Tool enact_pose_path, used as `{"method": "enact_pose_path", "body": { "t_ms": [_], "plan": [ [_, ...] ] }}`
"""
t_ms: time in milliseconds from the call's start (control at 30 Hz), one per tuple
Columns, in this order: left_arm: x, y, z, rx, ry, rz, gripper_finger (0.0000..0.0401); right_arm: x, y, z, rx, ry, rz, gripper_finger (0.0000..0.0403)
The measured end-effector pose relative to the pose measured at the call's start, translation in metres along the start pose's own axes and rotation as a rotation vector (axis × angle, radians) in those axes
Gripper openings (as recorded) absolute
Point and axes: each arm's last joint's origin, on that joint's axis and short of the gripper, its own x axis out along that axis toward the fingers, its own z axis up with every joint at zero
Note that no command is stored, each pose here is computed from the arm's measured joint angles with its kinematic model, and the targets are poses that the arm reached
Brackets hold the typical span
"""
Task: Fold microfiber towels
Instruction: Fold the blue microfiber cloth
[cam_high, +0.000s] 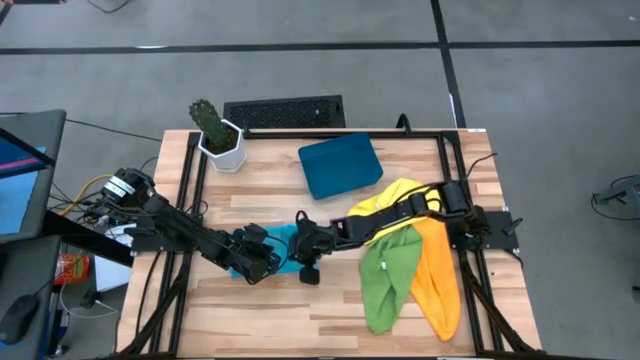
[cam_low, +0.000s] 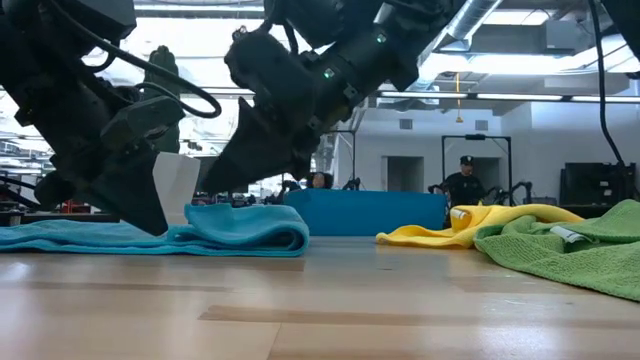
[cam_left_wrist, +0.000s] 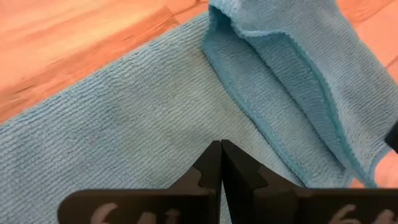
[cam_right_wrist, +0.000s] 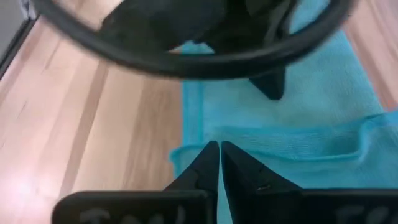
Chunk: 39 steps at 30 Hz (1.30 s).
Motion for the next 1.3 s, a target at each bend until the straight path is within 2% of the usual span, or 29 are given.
{"method": "enact_pose_path", "body": {
  "t_ms": [100,233,433,500,600,767,933,1067,1300],
  "plan": [
    [-0.003,0.000,0.002,-0.003,-0.001,-0.005,0.0000,-0.004,0.000,0.001,-0.006,0.016,-0.002,0.0042],
    [-0.019,0.001,0.013,-0.033,-0.046,-0.035,0.0000,-0.031,-0.003,0.023,-0.020,-0.049,-0.022,0.0032],
    [-0.052,-0.007,0.040,-0.158,-0.253,-0.195,0.0000,-0.054,-0.025,0.026,0.010,0.027,-0.131,0.0014],
    [-0.055,-0.013,0.047,-0.145,-0.309,-0.243,0.0000,-0.064,-0.031,0.029,0.023,0.041,-0.148,0.0014],
    [-0.045,-0.020,0.055,-0.084,-0.308,-0.278,0.0000,-0.076,-0.036,0.029,0.041,0.036,-0.161,0.0020],
    [-0.016,-0.026,0.062,-0.028,-0.266,-0.207,0.0000,-0.095,-0.034,-0.005,0.103,0.069,-0.161,0.0017],
    [0.004,-0.045,0.070,0.099,-0.166,-0.209,0.0000,-0.098,-0.031,-0.036,0.187,-0.073,-0.134,0.0012],
    [0.015,-0.057,0.070,0.146,-0.113,-0.161,0.0000,-0.085,-0.033,-0.045,0.236,-0.098,-0.123,0.0017],
    [0.012,-0.054,0.063,0.201,-0.002,0.019,0.0000,-0.063,-0.030,-0.056,0.240,-0.108,-0.103,0.0014]
  ]
}}
